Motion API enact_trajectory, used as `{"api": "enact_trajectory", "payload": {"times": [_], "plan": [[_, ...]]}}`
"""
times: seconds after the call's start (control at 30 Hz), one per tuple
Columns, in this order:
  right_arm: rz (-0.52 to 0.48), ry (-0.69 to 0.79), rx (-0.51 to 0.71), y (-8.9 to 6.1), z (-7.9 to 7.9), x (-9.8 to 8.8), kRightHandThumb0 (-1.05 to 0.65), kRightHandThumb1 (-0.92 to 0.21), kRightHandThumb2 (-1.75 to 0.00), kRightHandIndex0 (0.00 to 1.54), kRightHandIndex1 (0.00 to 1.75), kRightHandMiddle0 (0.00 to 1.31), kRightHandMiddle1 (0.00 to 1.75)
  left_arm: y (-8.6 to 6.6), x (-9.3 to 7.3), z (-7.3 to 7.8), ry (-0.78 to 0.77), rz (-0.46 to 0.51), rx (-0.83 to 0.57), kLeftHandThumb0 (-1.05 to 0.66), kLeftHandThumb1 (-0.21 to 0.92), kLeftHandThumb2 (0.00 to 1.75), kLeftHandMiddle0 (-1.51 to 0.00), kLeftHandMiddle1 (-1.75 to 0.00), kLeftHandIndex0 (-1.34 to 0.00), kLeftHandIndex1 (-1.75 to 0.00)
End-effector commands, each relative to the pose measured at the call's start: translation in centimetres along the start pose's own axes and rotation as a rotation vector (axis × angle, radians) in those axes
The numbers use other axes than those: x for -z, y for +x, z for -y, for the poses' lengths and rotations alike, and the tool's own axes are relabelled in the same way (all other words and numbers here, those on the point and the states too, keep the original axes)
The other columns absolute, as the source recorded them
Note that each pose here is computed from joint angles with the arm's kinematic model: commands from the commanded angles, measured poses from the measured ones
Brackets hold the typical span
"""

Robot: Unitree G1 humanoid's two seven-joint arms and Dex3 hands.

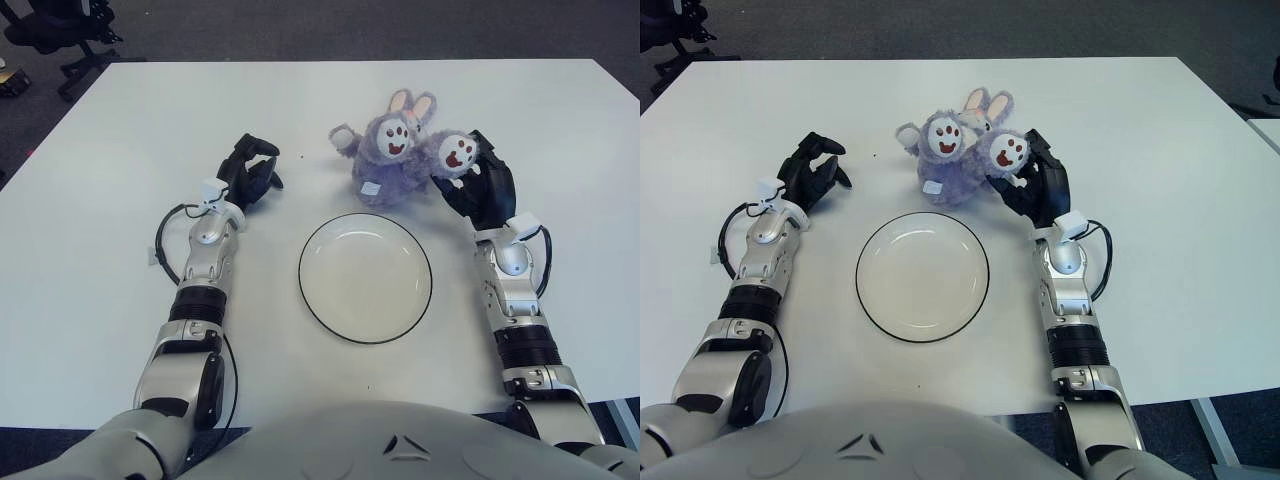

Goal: Put the doll into the plate.

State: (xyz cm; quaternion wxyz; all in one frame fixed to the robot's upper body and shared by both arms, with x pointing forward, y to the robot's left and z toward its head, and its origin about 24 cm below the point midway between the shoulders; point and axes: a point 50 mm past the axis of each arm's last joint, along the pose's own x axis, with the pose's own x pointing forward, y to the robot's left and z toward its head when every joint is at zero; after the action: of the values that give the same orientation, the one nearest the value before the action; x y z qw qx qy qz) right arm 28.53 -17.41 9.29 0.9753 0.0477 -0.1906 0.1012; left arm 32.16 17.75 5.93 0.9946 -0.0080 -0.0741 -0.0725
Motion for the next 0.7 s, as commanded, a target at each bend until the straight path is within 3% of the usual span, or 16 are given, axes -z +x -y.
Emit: {"api": "enact_trajectory", "payload": {"times": [0.0,0.03,0.1,0.2,0.67], "plan": [[0.012,0.044,-0.043,0.64,-0.24,-0.63,-0.35,-0.92,-0.17,0.63,0.17,0.56,1.34,-1.01,1.92,0.0,-0.005,-0.091,0.005,-0.36,0.92,0.34,-0.73,-1.75,-0.39,-1.56],[0.007,0.049,-0.052,0.69,-0.27,-0.66,-0.27,-0.87,-0.13,0.62,0.13,0.51,1.14,-1.01,1.92,0.0,-0.004,-0.091,0.006,-0.36,0.92,0.34,-0.73,-1.75,-0.39,-1.56],[-0.003,0.059,-0.071,0.83,-0.35,-0.73,-0.19,-0.83,-0.08,0.63,0.07,0.48,0.9,-1.02,1.91,0.01,-0.002,-0.09,0.007,-0.36,0.92,0.34,-0.73,-1.75,-0.39,-1.56],[-0.01,0.067,-0.083,1.0,-0.44,-0.8,-0.14,-0.8,-0.03,0.63,0.03,0.47,0.71,-1.02,1.91,0.03,-0.001,-0.091,0.007,-0.36,0.92,0.34,-0.73,-1.75,-0.39,-1.56],[-0.027,0.106,-0.096,1.54,-0.85,-0.8,-0.13,-0.78,0.0,0.65,0.01,0.47,0.6,-1.03,1.91,0.06,0.003,-0.093,0.006,-0.36,0.92,0.34,-0.73,-1.75,-0.39,-1.56]]}}
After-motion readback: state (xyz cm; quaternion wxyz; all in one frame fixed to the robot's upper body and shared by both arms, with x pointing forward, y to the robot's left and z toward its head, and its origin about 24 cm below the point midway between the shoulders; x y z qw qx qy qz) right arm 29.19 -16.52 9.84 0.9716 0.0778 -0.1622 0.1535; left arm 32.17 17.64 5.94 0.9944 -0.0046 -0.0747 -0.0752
